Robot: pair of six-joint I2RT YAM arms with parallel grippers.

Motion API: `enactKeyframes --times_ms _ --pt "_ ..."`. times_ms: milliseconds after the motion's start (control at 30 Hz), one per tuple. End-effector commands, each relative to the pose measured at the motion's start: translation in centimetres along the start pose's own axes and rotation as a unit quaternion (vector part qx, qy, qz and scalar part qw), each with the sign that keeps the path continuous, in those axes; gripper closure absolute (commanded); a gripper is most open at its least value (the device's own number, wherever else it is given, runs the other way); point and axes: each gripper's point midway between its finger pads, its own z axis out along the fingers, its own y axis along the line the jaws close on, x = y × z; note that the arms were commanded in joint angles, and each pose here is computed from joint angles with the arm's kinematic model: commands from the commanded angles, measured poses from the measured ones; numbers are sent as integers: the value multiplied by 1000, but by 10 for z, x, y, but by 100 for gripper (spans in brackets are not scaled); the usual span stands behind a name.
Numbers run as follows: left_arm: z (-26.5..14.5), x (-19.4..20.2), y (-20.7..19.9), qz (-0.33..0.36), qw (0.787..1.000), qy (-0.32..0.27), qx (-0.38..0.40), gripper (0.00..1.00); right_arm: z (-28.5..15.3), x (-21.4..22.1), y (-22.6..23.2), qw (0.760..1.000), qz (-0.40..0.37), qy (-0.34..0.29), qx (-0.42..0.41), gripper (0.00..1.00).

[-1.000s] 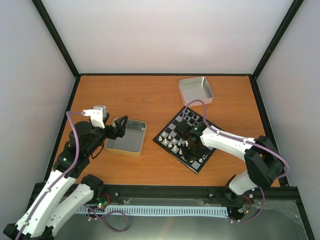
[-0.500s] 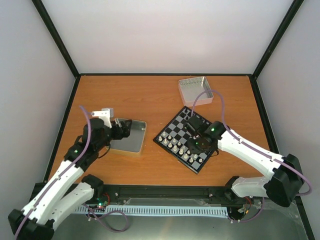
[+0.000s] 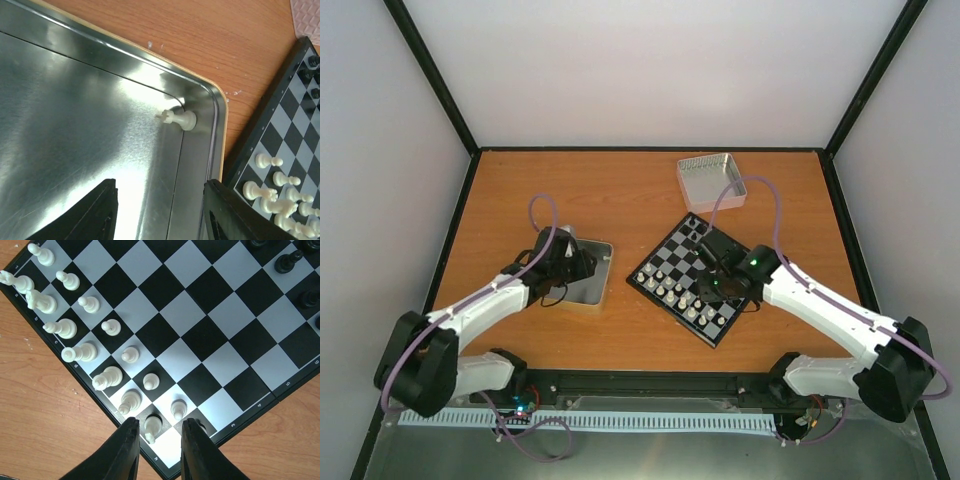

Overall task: Set up the chess pieces on the board
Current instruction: Adjust the chess piece in the storage box.

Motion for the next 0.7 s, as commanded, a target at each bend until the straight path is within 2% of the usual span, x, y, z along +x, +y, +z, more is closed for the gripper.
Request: enactKeyframes --times_ms 0,267,467,667 --pt "9 -29 -29 -39 997 -31 65 52 -5 -4 -5 999 23 -27 -3 75" --pt "30 -38 -33 -146 985 -37 83 53 -7 -7 -6 999 35 -40 -6 75" --pt "40 -33 -13 -216 975 -38 37 54 -11 -8 -11 998 41 -53 -1 75" --pt "56 -27 -17 -227 973 -13 42 57 -14 -8 -16 997 47 -66 1 76"
